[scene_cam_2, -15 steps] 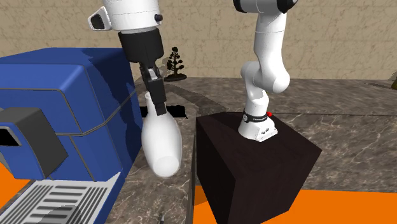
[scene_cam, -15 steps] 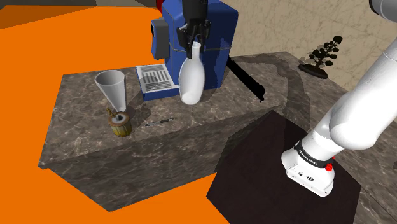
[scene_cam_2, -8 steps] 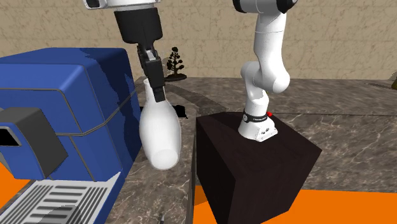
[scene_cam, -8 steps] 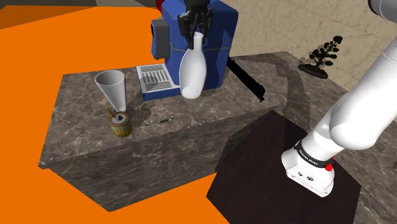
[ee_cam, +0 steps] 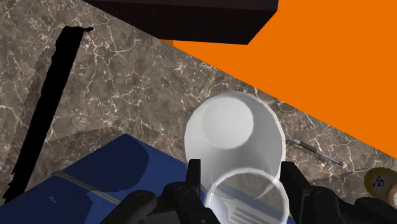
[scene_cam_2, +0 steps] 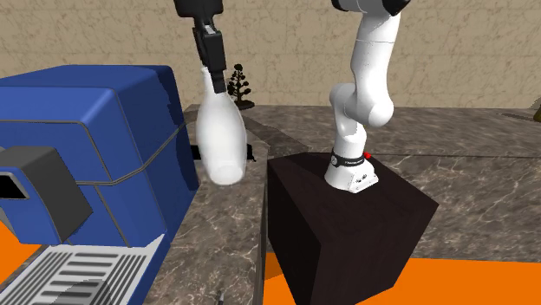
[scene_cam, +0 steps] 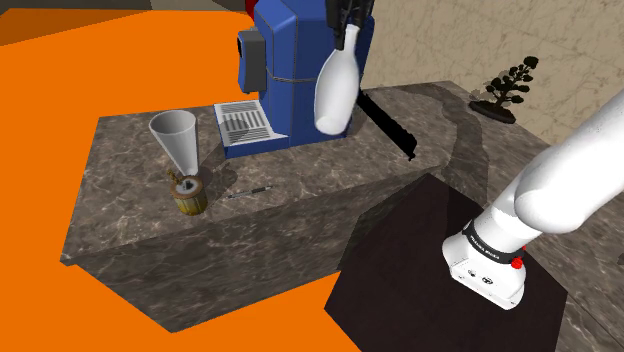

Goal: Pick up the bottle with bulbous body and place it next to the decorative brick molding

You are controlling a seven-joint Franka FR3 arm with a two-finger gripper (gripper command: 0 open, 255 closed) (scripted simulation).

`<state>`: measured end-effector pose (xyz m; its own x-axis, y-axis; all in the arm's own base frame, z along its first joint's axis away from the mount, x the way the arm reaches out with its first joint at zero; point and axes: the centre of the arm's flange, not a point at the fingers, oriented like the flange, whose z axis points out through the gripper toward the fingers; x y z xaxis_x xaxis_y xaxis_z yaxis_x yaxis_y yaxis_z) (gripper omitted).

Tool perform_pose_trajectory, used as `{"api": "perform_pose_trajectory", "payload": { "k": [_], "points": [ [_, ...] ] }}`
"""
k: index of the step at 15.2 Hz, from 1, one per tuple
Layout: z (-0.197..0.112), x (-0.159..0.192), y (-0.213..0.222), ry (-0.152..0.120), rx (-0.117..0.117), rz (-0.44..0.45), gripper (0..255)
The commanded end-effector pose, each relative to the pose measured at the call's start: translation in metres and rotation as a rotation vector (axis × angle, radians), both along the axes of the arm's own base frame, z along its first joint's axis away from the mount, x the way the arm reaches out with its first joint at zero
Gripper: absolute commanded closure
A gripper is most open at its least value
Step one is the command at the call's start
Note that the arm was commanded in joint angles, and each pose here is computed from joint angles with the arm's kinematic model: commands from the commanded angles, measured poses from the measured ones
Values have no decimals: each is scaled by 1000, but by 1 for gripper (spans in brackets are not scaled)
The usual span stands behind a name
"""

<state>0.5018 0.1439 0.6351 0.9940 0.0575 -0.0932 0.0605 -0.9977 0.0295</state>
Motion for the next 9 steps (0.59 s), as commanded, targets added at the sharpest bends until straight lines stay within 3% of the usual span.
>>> {"api": "perform_pose_trajectory", "payload": {
  "k": [1, 9],
  "points": [
    [14, -7, -20, 0, 1, 2, 255],
    [63, -32, -111, 0, 1, 2, 255]
  ]
}}
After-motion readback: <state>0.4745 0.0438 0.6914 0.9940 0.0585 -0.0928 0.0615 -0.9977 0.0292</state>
